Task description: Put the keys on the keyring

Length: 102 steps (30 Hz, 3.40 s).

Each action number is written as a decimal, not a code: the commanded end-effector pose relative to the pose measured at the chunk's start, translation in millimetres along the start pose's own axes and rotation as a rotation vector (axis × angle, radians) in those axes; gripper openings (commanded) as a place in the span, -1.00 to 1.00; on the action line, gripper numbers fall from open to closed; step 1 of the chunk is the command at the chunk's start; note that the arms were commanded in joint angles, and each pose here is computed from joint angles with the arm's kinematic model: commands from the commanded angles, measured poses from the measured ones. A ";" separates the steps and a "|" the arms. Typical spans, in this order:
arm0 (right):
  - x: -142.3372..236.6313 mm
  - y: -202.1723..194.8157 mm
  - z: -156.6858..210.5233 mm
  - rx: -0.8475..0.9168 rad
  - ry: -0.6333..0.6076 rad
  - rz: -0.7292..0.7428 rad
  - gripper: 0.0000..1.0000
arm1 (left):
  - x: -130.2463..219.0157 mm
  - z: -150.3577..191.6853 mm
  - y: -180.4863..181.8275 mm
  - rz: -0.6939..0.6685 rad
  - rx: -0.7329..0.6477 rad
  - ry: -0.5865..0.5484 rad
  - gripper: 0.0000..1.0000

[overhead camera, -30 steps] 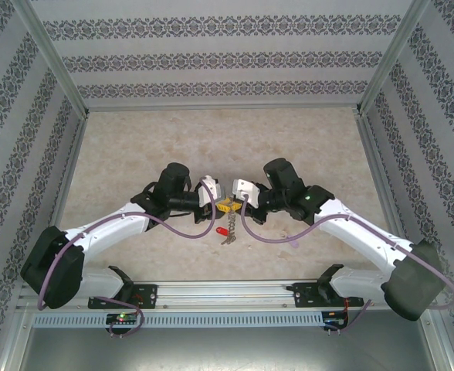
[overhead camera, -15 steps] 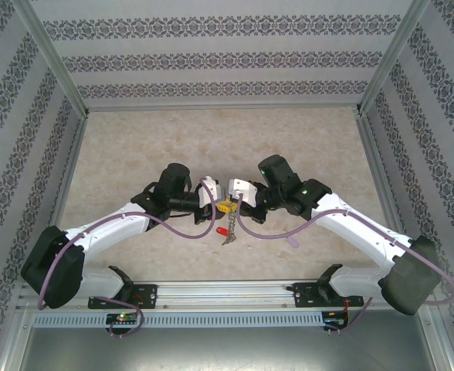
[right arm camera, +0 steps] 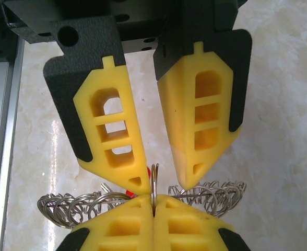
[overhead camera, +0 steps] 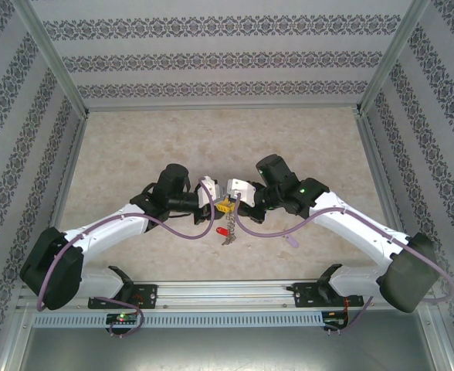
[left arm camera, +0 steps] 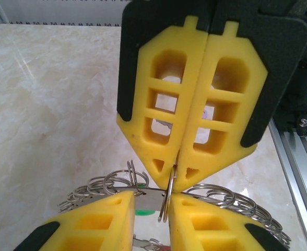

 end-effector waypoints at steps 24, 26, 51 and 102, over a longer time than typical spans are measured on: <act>9.7 -1.4 8.5 -0.026 -0.184 0.016 -0.65 | 3.1 -22.7 4.0 -0.060 0.025 -0.222 -1.00; 10.7 -1.0 10.3 -0.020 -0.203 0.015 -0.66 | 3.3 -23.0 3.4 -0.058 0.030 -0.236 -1.00; 17.7 -7.8 6.0 -0.053 -0.295 0.031 -0.65 | 3.8 -24.4 0.8 -0.015 0.031 -0.220 -1.00; 19.0 -5.7 3.0 -0.003 -0.241 -0.035 -1.00 | 3.6 -24.7 2.7 0.035 -0.014 -0.057 -0.67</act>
Point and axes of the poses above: each hand's point on the last joint's axis, 136 mm out from that joint toward the fingers, its own x axis back along the fingers, its own y axis along the line the jaws close on, z = x × y, the point moved 10 cm from there along x, back along the fingers, and after that the axes turned 8 degrees about -x, right-handed, at the moved point
